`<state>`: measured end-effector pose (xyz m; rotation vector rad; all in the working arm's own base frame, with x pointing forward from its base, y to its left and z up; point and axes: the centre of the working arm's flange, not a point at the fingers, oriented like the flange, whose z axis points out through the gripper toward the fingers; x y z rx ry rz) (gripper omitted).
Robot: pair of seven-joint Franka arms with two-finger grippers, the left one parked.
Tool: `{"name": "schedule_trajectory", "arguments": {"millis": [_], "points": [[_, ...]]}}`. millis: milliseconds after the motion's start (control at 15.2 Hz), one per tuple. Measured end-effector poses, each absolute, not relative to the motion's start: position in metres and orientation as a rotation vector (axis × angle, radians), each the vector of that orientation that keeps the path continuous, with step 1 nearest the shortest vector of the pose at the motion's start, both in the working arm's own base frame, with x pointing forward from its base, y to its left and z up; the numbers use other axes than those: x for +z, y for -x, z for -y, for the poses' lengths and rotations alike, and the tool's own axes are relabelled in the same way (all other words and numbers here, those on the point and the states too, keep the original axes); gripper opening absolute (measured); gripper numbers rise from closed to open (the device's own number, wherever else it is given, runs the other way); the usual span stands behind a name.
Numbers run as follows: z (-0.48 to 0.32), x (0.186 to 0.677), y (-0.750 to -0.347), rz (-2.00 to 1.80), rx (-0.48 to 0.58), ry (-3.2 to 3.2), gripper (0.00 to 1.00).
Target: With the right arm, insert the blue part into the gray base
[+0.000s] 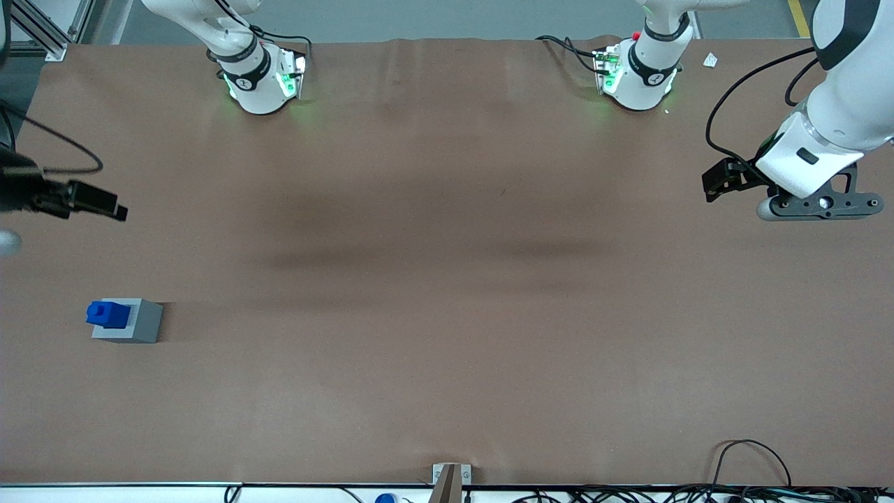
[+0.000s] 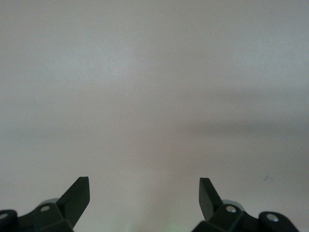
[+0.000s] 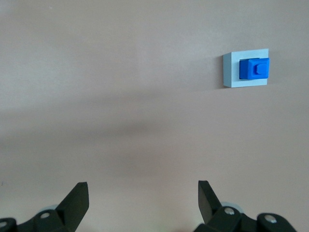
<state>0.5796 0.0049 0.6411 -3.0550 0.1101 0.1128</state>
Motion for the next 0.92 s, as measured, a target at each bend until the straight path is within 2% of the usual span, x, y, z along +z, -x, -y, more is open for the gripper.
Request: {"name": "schedule_trajectory", "arguments": {"millis": [198,462,924], "points": [[-0.011,0.674,-0.547,-0.083,0.036,3.074,1.0],[-0.005,0.69,-0.514,-0.094,-0.075,3.078,1.0],[0.009,0.689,-0.499,-0.042,-0.085,3.128,1.0]]}}
